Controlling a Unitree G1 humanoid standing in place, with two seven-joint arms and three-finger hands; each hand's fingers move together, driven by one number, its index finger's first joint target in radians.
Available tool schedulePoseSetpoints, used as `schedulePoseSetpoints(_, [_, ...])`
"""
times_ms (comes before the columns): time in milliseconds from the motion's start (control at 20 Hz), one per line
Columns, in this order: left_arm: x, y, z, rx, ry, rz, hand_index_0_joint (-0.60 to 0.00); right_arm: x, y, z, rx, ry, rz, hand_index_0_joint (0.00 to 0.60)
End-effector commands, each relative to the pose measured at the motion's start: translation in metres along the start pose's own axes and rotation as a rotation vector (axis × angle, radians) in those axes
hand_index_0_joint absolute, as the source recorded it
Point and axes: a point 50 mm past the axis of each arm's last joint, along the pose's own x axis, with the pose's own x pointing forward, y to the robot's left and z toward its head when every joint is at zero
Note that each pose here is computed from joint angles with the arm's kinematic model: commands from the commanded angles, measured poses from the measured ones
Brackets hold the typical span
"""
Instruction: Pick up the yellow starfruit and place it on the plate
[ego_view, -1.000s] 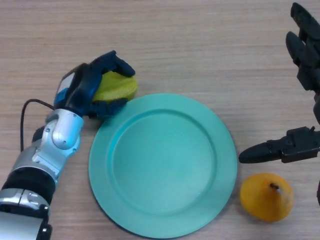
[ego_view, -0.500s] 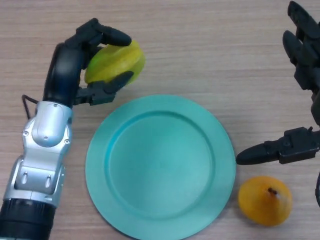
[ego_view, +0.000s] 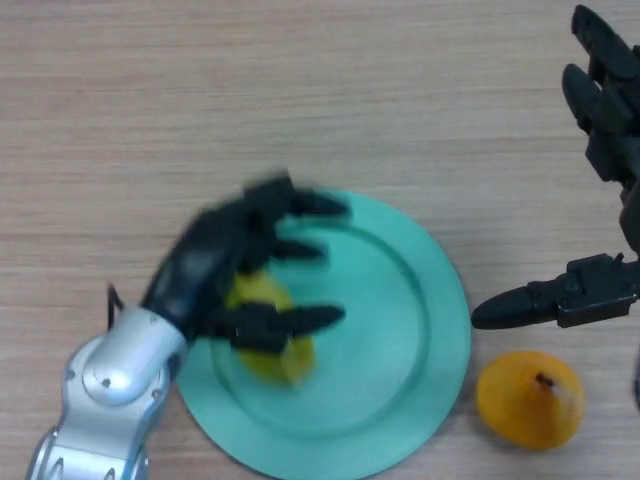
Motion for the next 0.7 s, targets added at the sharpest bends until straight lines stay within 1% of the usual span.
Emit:
schedulePoseSetpoints(50, [-0.007, 0.013, 0.029, 0.145, -0.151, 0.048, -0.600, -0.002, -0.009, 0.026, -0.038, -0.173, -0.041, 0.000])
schedulePoseSetpoints(100, [-0.007, 0.013, 0.029, 0.159, -0.160, 0.054, -0.600, -0.003, -0.009, 0.026, -0.033, -0.172, -0.041, 0.000])
schedulePoseSetpoints(150, [-0.008, 0.016, 0.034, 0.158, -0.202, 0.072, -0.600, -0.002, -0.009, 0.027, -0.035, -0.178, -0.042, 0.000])
schedulePoseSetpoints(200, [-0.008, 0.017, 0.037, 0.161, -0.230, 0.083, -0.600, -0.003, -0.009, 0.027, -0.037, -0.182, -0.043, 0.000])
schedulePoseSetpoints(250, [-0.010, 0.021, 0.042, 0.135, -0.273, 0.122, -0.600, -0.003, -0.008, 0.027, -0.040, -0.183, -0.044, 0.000])
schedulePoseSetpoints(300, [-0.011, 0.023, 0.043, 0.125, -0.280, 0.132, -0.600, -0.003, -0.008, 0.027, -0.041, -0.185, -0.045, 0.000])
schedulePoseSetpoints(350, [-0.012, 0.025, 0.046, 0.119, -0.300, 0.147, -0.550, -0.003, -0.008, 0.027, -0.044, -0.186, -0.046, 0.000])
schedulePoseSetpoints(400, [-0.012, 0.025, 0.046, 0.117, -0.305, 0.152, -0.449, -0.004, -0.008, 0.027, -0.044, -0.186, -0.045, 0.000])
schedulePoseSetpoints(450, [-0.013, 0.027, 0.048, 0.114, -0.315, 0.165, -0.300, -0.003, -0.008, 0.027, -0.044, -0.187, -0.046, 0.000])
schedulePoseSetpoints(500, [-0.013, 0.029, 0.049, 0.111, -0.323, 0.176, -0.200, -0.004, -0.008, 0.027, -0.043, -0.188, -0.045, 0.000])
schedulePoseSetpoints(550, [-0.016, 0.032, 0.052, 0.103, -0.342, 0.202, -0.058, -0.004, -0.007, 0.027, -0.043, -0.190, -0.045, 0.000])
schedulePoseSetpoints(600, [-0.018, 0.034, 0.053, 0.096, -0.350, 0.215, 0.000, -0.004, -0.007, 0.026, -0.044, -0.191, -0.044, 0.000])
schedulePoseSetpoints(700, [-0.020, 0.034, 0.055, 0.091, -0.356, 0.223, 0.000, -0.003, -0.008, 0.027, -0.037, -0.191, -0.046, 0.000])
